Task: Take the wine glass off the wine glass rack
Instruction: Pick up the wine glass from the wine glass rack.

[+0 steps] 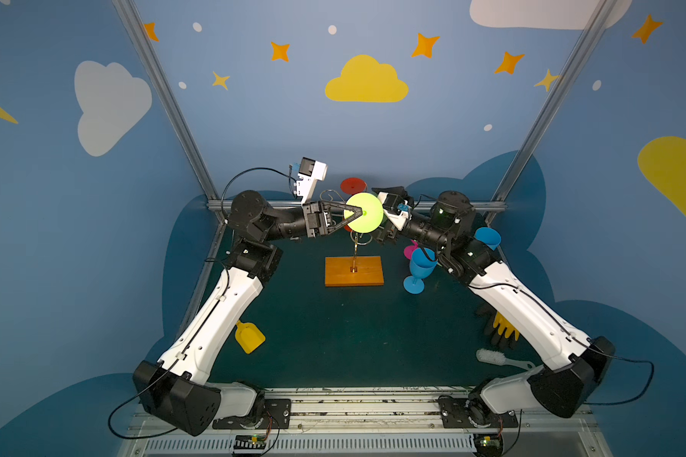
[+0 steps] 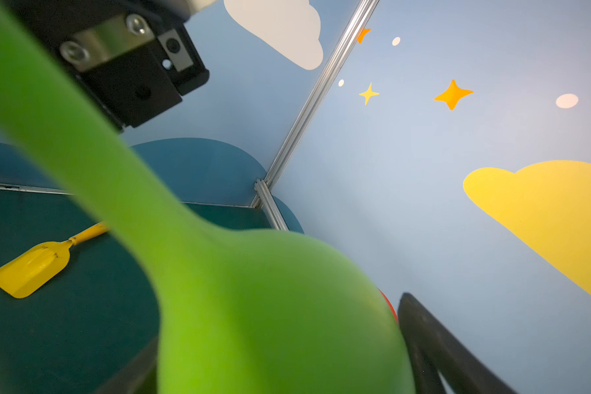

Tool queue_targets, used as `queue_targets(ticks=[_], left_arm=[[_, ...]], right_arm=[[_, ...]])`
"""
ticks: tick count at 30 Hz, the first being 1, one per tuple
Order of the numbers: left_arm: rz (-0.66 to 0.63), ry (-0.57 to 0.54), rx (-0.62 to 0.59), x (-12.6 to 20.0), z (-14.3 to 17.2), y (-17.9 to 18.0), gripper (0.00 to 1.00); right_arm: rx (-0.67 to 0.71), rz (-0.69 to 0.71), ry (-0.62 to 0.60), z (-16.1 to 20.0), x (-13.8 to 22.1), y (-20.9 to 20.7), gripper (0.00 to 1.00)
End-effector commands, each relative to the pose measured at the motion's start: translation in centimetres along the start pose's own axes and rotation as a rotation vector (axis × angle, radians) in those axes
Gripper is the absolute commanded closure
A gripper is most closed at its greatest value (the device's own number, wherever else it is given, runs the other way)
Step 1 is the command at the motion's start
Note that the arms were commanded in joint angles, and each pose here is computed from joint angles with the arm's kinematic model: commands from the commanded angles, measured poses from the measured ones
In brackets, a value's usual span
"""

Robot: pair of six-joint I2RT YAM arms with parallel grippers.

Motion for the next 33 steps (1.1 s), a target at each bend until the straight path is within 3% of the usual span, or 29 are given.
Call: queue_targets(ticks=[1,6,9,11,15,21,27,30,33], left_arm=[[0.076,0.042,-0.09,-0.1,0.1,-3.6,0.95],[0.077,0.038,-0.098,-0.1,-0.1,-3.6,0.91],[0.074,0.032,-0.111,-0.1,-0.3,-3.6,0.83],[0.067,0.027,-0.123,-0.1,-0.3,-3.5,0.74],[0.029,0.001,-0.156,0.1,-0.6,-2.8,0.45],[-0.101,-0.107,-0.249,1.1,-1.0,-0.5,0.3],[-0.32,-0.244,-0.466,3.0,-1.4,2.6,0.28],[-0.409,-0.28,-0.664,3.5,-1.3,3.5,0.3],[-0.441,-0.253,-0.941,3.2,-0.4,3.0,0.33]], right_arm=[[-0.015,0.026,0.079,2.5,-0.7,0.1,0.25],[-0.024,0.026,0.081,2.4,-0.4,0.3,0.35],[-0.034,0.022,0.078,2.0,0.0,0.5,0.38],[-0.043,0.014,0.08,1.7,0.4,0.6,0.41],[-0.093,0.02,0.129,1.5,1.5,0.8,0.47],[-0.231,0.03,0.199,0.6,4.5,1.1,0.51],[-0.394,0.062,0.301,0.0,7.8,1.3,0.54],[-0.462,0.056,0.369,0.2,8.9,1.7,0.55],[-0.511,0.067,0.432,0.4,9.8,1.8,0.57]])
Point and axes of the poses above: each gripper's point midway between its finger pads, its own x axis back along the fingers, its own y axis along the line the jaws close on, z = x × y, the point moved 2 cm from there along x, back along the fingers, and after that the axes turned 4 degrees about x, right-handed, at the moved point
